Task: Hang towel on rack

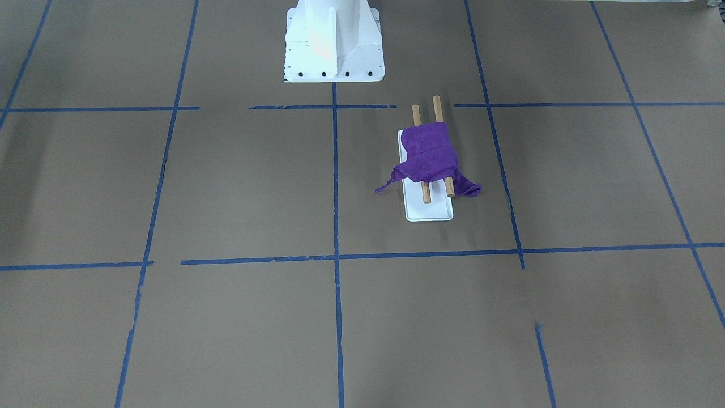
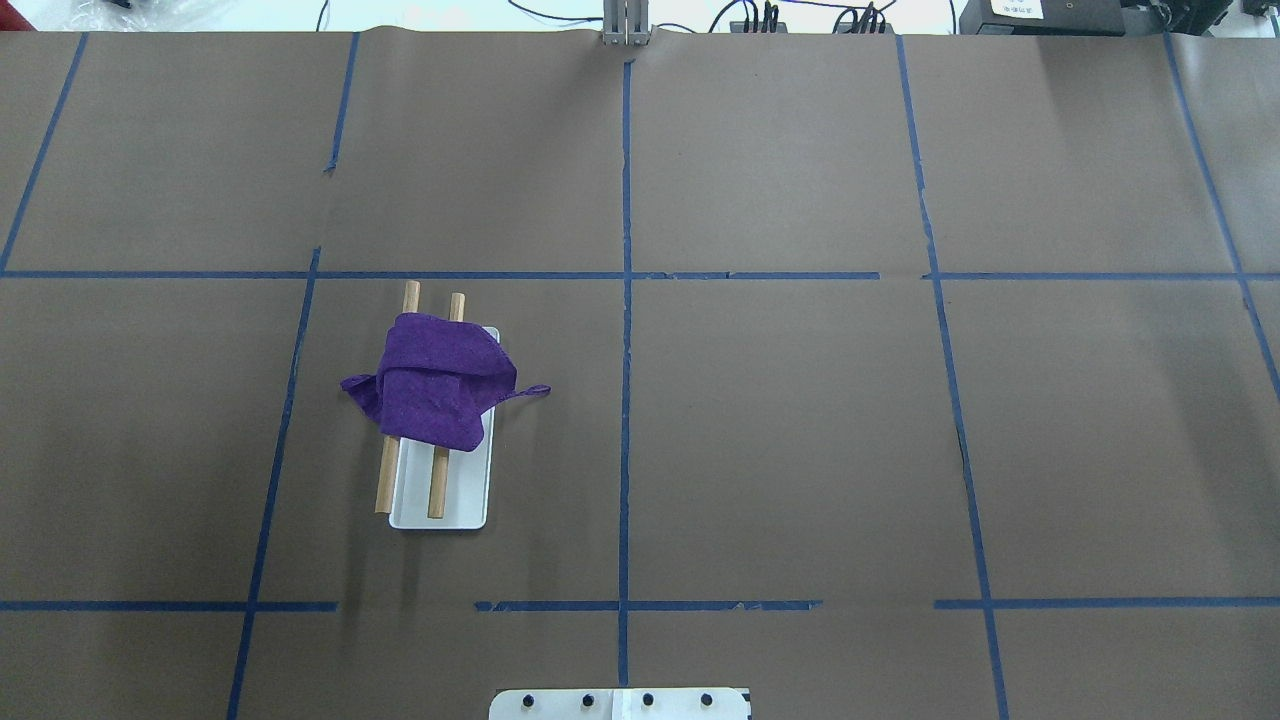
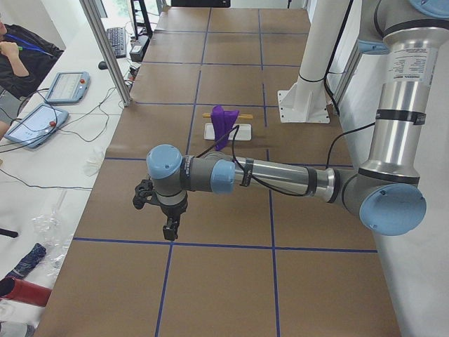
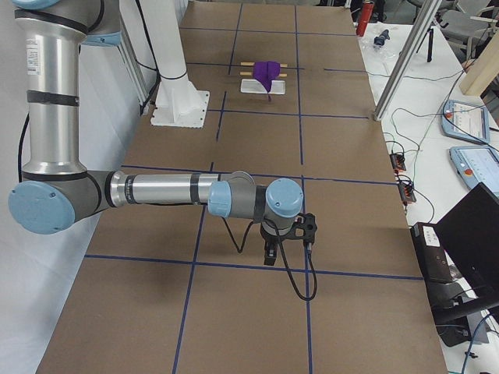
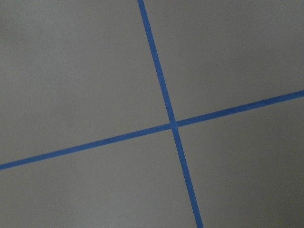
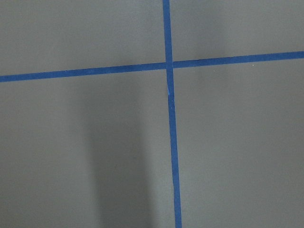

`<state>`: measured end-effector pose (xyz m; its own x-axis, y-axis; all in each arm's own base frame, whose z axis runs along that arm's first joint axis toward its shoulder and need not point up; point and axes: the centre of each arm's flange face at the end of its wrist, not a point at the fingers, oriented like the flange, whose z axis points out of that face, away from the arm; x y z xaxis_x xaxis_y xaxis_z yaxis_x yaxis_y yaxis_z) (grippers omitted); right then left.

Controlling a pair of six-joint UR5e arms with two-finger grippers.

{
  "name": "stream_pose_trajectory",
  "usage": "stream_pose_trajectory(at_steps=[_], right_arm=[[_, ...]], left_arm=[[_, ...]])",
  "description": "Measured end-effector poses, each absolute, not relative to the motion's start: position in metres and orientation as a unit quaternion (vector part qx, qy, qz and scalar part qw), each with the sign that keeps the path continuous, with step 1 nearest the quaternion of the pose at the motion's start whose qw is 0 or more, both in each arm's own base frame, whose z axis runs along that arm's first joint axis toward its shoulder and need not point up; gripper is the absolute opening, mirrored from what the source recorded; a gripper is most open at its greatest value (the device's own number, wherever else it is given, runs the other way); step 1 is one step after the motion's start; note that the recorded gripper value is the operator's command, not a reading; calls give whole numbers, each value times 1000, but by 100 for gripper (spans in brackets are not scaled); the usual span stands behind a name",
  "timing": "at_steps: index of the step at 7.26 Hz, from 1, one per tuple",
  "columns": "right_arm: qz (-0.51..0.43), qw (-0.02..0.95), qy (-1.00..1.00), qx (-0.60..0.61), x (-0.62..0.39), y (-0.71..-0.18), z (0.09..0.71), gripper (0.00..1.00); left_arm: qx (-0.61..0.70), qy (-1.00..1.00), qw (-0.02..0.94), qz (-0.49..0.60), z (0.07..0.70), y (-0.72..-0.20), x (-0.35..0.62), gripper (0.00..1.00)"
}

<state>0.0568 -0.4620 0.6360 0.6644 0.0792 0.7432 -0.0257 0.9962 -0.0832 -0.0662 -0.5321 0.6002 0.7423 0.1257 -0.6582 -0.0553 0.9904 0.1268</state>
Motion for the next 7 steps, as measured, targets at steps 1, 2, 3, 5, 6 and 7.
stream_pose_trajectory(at_steps=[1, 2, 3, 5, 6, 7], right_arm=[[30, 912, -409, -33, 57, -463, 636, 100], [30, 912, -408, -30, 58, -467, 633, 100], [30, 912, -408, -26, 58, -475, 629, 100], [32, 912, -409, -25, 59, -485, 627, 100], [34, 912, -409, -25, 60, -487, 627, 100], [35, 911, -409, -25, 61, -487, 628, 100]], left_arm=[[50, 356, 932, 48, 600, -532, -66, 100], [50, 356, 932, 47, 600, -533, -67, 100], [50, 356, 932, 47, 600, -533, -67, 100], [50, 356, 932, 44, 599, -532, -69, 100], [48, 357, 932, 38, 599, -532, -69, 100], [44, 357, 933, 24, 598, -532, -70, 100]])
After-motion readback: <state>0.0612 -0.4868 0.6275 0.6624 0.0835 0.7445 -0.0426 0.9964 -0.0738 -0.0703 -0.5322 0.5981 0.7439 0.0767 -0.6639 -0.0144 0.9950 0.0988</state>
